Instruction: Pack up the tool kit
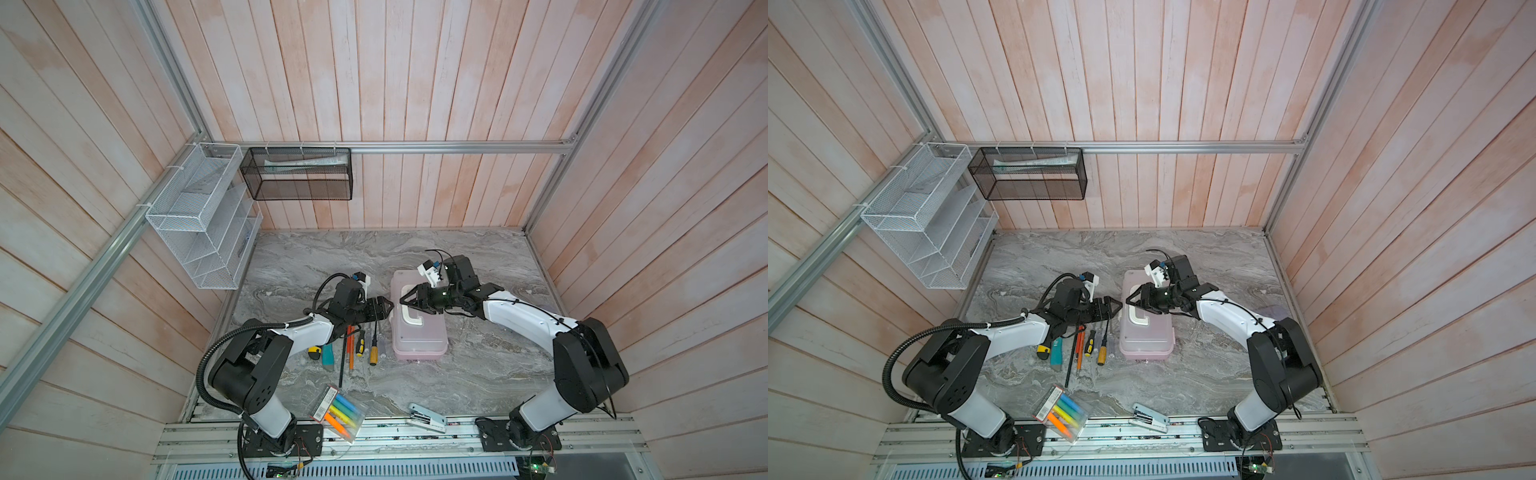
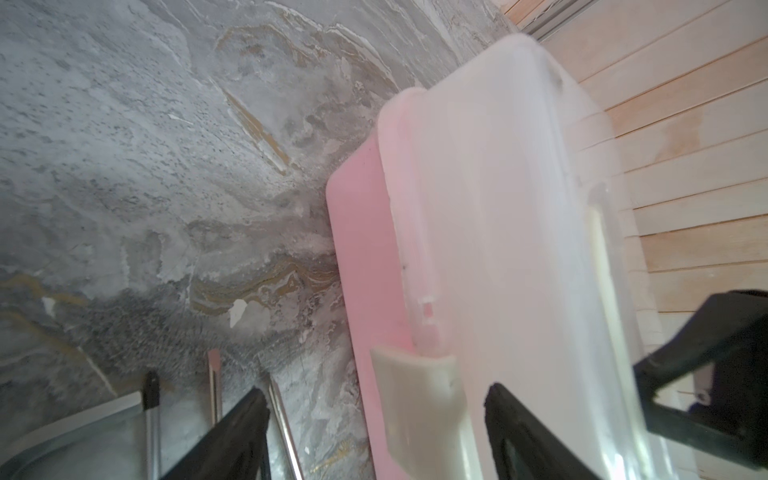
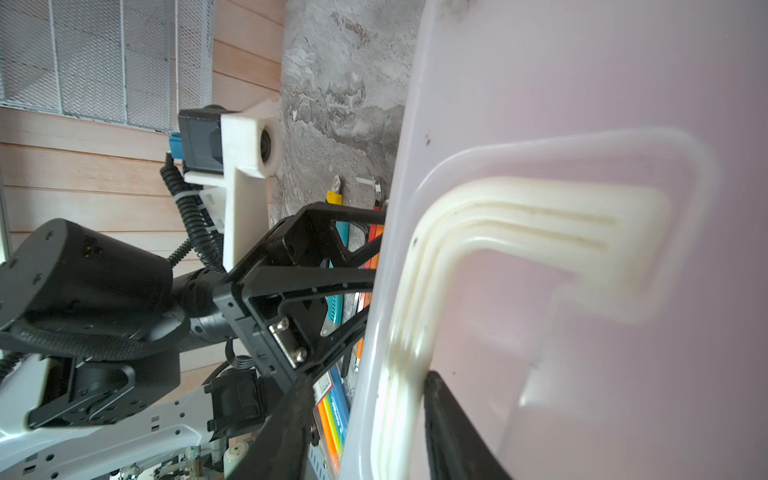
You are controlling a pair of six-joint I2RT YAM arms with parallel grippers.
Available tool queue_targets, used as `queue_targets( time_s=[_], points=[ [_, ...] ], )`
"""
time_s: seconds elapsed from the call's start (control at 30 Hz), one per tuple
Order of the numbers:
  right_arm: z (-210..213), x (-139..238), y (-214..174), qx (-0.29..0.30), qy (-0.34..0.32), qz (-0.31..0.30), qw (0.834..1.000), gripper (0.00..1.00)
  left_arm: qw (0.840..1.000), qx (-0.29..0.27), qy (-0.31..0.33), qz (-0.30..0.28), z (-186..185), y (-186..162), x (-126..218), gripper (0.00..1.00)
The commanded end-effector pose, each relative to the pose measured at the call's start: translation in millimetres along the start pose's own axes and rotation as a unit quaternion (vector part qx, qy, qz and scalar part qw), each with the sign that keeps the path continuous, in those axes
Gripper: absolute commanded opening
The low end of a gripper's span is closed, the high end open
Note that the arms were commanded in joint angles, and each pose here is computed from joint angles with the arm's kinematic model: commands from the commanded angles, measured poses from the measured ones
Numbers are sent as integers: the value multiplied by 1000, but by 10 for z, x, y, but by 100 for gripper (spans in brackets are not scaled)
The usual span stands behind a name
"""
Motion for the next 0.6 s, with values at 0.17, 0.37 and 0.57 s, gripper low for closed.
queue_targets(
  time_s=[0.17,0.37,0.57],
  points=[
    [-355,-250,-181,8,-136,43,990,45,998,-32,-54,-8,-281,92,-57,84],
    [-181,-325,-247,-22,24,61,998,41,997,-39,-67,-7,-308,96,-82,84],
    [-98,-310,-294,-10,91,73,993,40,996,-46,-71,-4,-326,116,-109,84]
  ],
)
Point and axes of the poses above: each gripper's point midway between its finger pads, its own x axis back along the fingers, its own z axis along the line the jaws close on, y = z × x, the point moved 4 cm from there along x, back along the fingers, and after that the axes turned 6 degrees about -x, right-handed, at the moved point
